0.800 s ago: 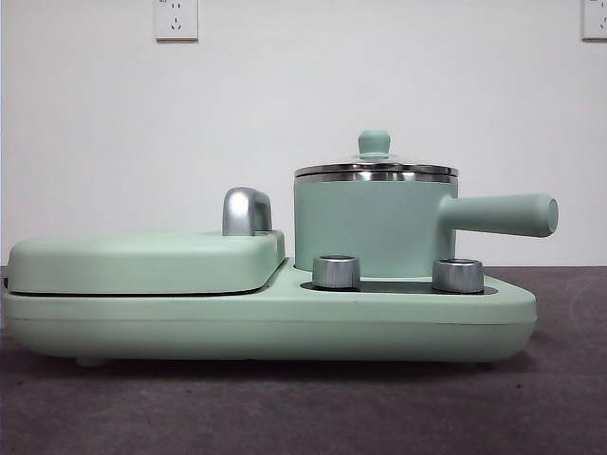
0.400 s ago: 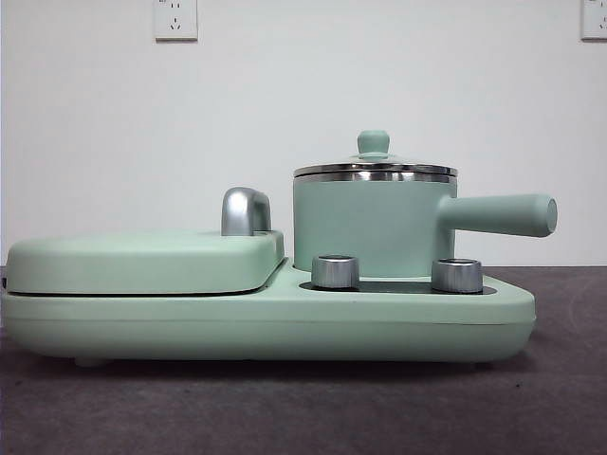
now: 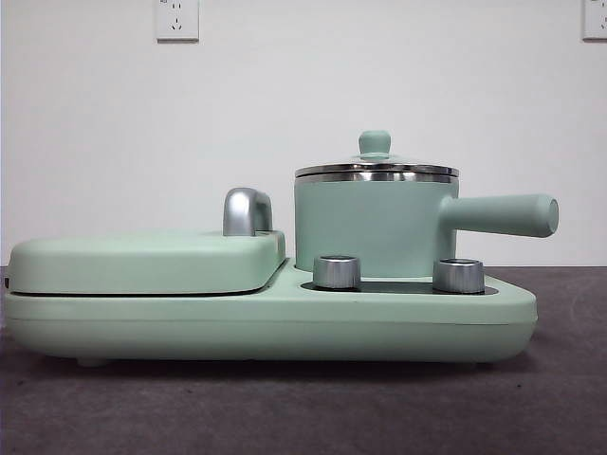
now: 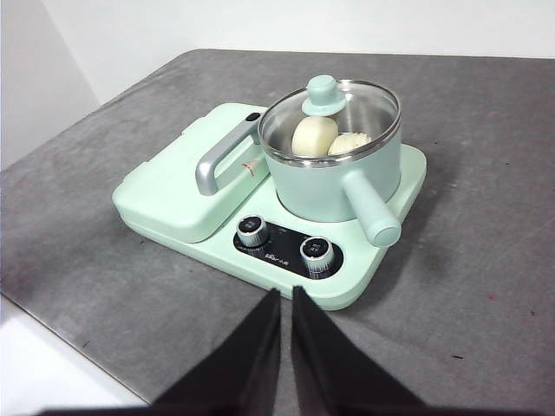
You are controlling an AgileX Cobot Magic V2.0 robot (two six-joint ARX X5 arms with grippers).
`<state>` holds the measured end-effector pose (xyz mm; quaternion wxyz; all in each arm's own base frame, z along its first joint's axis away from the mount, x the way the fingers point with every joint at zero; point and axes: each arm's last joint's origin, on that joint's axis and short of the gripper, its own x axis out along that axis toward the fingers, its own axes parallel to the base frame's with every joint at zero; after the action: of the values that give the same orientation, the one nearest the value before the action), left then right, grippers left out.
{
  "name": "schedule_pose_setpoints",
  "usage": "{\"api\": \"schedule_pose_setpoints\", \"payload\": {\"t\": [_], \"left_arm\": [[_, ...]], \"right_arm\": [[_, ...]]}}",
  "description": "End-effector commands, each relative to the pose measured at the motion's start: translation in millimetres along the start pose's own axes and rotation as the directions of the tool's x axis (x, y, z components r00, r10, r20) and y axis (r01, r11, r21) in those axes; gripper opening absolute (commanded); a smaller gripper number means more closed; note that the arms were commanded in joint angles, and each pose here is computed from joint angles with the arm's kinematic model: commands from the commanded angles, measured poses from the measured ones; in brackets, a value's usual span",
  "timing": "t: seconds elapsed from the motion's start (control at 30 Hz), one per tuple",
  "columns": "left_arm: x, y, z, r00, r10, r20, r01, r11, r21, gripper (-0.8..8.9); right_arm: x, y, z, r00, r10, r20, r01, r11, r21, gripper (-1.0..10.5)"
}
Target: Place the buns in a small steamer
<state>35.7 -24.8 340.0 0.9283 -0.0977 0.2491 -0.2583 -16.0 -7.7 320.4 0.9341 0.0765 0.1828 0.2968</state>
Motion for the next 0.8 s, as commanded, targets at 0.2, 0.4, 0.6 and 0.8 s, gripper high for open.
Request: {"api": "schedule_pose_setpoints", "payload": {"t": [0.2,0.4,0.6,0.8], "left_arm": [[36.7,26.8,-24.7,0.955,0.173,0.240,-0.197,0.977,0.077,0.25],[73.4,62.1,-65.3,0.860,0.298,0.414,-0.365,0.926,0.092,0.25],[95.4,85.5,-102.1,0.821,0.373,0.433,-0.419,0.908,0.011,0.25],[105.1,95.8,-119.3,0.813,0.415,0.407,-0.452,0.892,-0.007,0.25]], "right_arm": [[-2.6,0.7,2.1,1.000,0.011,0.019,-0.011,1.000,-0.003,0.2],[-2.6,0.7,2.1,1.000,0.011,0.019,-0.011,1.000,-0.003,0.2],[-2.6,0.7,2.1,1.000,0.011,0.019,-0.011,1.000,-0.003,0.2],[-2.6,0.7,2.1,1.000,0.011,0.019,-0.011,1.000,-0.003,0.2]]}}
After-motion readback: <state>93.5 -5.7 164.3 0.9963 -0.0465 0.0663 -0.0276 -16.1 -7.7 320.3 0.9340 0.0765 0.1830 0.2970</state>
